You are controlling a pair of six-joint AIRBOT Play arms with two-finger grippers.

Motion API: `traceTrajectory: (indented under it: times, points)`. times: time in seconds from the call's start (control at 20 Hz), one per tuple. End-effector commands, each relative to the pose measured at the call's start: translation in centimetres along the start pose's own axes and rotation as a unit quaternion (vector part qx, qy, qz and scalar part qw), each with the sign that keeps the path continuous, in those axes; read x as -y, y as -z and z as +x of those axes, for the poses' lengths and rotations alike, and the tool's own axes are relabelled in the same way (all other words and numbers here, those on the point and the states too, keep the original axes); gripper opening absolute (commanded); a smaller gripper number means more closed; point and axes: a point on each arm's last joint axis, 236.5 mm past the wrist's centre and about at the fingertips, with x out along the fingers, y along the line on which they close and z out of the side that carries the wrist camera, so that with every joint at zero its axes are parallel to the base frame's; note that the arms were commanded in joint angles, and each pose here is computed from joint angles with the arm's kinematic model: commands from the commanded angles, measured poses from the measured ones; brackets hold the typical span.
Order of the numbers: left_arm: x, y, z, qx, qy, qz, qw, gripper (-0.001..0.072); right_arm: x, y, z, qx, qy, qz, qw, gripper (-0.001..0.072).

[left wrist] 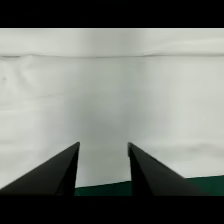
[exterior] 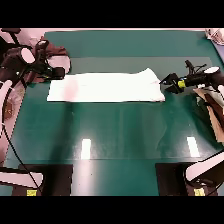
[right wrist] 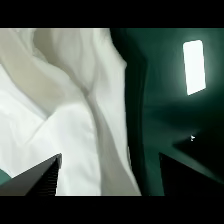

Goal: Fold the shirts.

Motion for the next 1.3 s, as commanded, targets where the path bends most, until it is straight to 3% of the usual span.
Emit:
traceTrajectory:
  times: [0.0,0.3,0.4,0.55,0.8,0.9,1.05,1.2,1.25]
  points:
    - [2.3,1.0,1.0,-0.018,0.012,0.025,0.999,0.0386,-1.4,-0.4,2.4,0.018,-0.057,0.015,0.998,0.0717]
    - [5.9,3.2,4.0,-0.054,0.029,0.055,0.997,0.0386,-4.2,-0.4,7.3,0.032,-0.076,0.007,0.997,0.0702]
    - [6.6,3.7,4.7,-0.062,0.032,0.061,0.996,0.0386,-4.7,-0.4,8.1,0.037,-0.071,0.000,0.997,0.0476]
    - [6.6,3.7,4.9,-0.061,0.031,0.055,0.996,0.0358,-5.8,0.3,8.3,0.029,-0.072,-0.014,0.997,0.0013]
    - [7.4,4.7,4.7,-0.082,0.048,0.043,0.995,0.0356,-7.6,3.0,3.6,-0.016,-0.024,-0.040,0.999,0.0013]
    - [10.1,4.1,4.6,-0.064,0.092,0.043,0.993,0.0159,-9.3,3.1,0.6,-0.008,-0.031,-0.049,0.998,0.0013]
    - [14.2,3.2,5.9,-0.022,0.114,0.072,0.991,0.0160,-12.9,2.6,-2.7,0.026,-0.052,-0.060,0.997,0.0013]
    - [18.8,3.1,7.4,0.013,0.135,0.098,0.986,0.0157,-17.1,4.0,-4.3,-0.009,-0.069,-0.081,0.994,0.0013]
    - [20.5,3.0,7.4,0.029,0.143,0.107,0.983,0.0071,-18.6,4.2,-4.9,-0.012,-0.075,-0.088,0.993,0.0014]
